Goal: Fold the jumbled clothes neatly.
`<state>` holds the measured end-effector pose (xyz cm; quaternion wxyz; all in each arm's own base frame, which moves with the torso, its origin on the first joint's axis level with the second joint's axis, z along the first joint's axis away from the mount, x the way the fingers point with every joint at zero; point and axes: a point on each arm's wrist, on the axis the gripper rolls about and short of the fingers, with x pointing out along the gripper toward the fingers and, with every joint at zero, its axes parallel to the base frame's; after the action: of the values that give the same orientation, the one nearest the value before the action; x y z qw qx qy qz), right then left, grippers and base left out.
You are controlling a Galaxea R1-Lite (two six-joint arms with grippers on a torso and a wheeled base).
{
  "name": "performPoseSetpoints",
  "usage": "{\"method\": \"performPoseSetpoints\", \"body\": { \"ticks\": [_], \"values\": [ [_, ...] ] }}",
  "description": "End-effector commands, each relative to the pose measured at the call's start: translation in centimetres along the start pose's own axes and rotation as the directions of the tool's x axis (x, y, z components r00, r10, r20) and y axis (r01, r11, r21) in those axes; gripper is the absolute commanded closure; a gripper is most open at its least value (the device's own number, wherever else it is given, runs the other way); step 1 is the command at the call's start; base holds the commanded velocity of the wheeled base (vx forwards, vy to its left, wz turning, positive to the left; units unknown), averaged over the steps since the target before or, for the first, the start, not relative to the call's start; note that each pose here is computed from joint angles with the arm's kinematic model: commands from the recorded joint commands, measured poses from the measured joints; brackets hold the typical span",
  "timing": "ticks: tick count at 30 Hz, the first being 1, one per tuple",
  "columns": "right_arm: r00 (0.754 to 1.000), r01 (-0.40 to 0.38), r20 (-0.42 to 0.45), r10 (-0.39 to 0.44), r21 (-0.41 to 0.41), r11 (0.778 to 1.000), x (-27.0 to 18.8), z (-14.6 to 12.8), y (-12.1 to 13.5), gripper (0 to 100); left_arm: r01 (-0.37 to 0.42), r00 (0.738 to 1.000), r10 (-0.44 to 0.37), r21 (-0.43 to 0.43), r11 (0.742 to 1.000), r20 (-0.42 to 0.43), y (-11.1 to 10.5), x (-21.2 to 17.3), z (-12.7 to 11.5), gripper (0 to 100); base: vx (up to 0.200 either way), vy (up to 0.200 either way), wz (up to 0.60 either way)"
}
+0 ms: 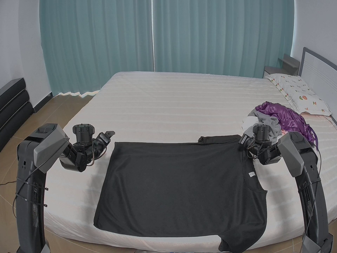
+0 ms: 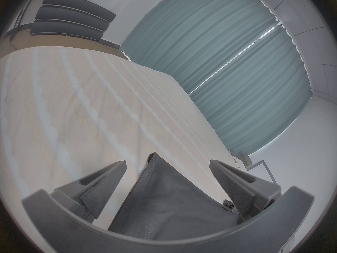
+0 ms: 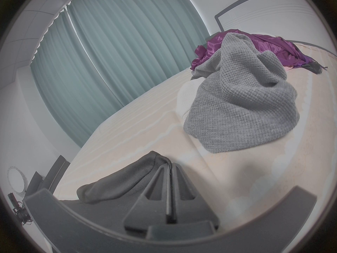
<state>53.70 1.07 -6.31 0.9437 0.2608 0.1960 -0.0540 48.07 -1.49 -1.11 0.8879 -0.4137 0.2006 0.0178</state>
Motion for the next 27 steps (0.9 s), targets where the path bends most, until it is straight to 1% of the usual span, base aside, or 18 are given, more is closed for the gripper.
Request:
{"method": "performPoseSetpoints", "body": {
  "ticks": [1, 12, 20, 26, 27],
  "values": [
    [1.000, 0.001, 0.013, -0.001, 0.001, 1.000, 0.15, 0.21, 0.07, 100, -0.003, 1.000, 0.003, -0.001, 1.000, -0.003, 0.11, 0.05, -0.11, 0, 0.000, 0.000, 0.00],
    [1.000, 0.017, 0.019, -0.017, 0.006, 1.000, 0.27, 0.41, -0.60, 100, -0.001, 1.000, 0.001, -0.001, 1.000, -0.003, 0.08, 0.06, -0.08, 0, 0.000, 0.000, 0.00],
    [0.999, 0.019, 0.038, -0.019, 0.007, 1.000, 0.62, 0.63, -0.68, 100, -0.003, 1.000, 0.003, -0.001, 1.000, -0.005, 0.12, 0.05, -0.12, 0, 0.000, 0.000, 0.00],
    [0.999, 0.020, 0.034, -0.020, 0.005, 1.000, 0.62, 0.52, -0.65, 100, -0.005, 1.000, 0.005, -0.001, 1.000, -0.008, 0.11, 0.05, -0.21, 0, 0.000, 0.000, 0.00],
    [0.999, 0.020, 0.034, -0.020, 0.007, 1.000, 0.62, 0.52, -0.65, 0, -0.003, 1.000, 0.003, -0.001, 1.000, -0.007, 0.06, 0.02, -0.17, 0, 0.000, 0.000, 0.00]
  ]
}}
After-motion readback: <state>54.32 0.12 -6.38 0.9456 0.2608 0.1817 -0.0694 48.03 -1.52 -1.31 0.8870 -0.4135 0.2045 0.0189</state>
